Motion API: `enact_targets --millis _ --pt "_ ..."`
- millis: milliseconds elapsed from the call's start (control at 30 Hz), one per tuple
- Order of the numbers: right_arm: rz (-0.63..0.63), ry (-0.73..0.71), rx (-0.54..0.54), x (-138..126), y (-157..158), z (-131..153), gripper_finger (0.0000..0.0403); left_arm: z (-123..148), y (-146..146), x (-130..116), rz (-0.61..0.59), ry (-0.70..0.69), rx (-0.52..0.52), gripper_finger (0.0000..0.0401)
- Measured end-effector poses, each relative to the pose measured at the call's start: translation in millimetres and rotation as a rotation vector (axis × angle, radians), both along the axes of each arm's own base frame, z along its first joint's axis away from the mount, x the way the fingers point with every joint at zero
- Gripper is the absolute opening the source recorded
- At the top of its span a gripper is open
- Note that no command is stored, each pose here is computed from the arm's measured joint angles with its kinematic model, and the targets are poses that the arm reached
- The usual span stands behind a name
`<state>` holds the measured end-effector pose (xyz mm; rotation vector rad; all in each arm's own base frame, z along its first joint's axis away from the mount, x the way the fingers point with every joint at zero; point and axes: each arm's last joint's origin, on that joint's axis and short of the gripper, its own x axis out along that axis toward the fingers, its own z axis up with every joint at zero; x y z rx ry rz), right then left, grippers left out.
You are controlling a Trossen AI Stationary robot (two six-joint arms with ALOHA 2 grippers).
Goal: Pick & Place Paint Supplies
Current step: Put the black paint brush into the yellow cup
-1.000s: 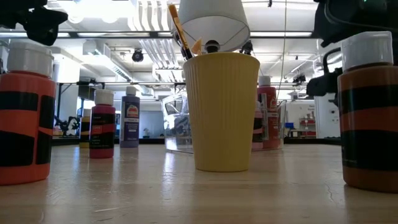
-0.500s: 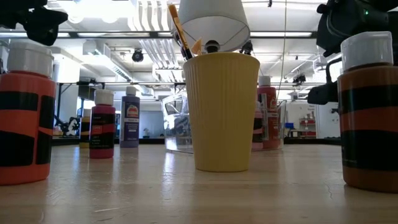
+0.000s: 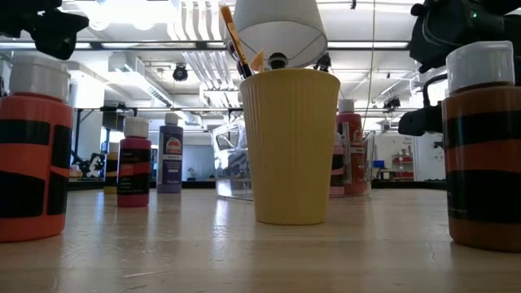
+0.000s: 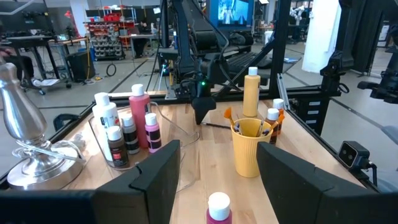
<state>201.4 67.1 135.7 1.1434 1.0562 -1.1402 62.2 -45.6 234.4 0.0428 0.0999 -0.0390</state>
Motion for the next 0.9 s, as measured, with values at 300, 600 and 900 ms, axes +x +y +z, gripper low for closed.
enact_targets --millis 300,600,900 --pt "0.001 0.001 0.004 0.1 0.2 0.2 0.0058 0.0 0.0 0.0 0.000 0.000 0.000 0.0218" --pt "0.005 0.008 -0.002 -2.2 -0.7 -1.9 0.0034 0.0 0.0 0.0 0.000 0.000 0.000 0.0218" --pt "0.034 0.015 -0.013 -3.8 -1.4 -3.2 0.0010 0.0 0.0 0.0 0.000 0.000 0.000 0.0218"
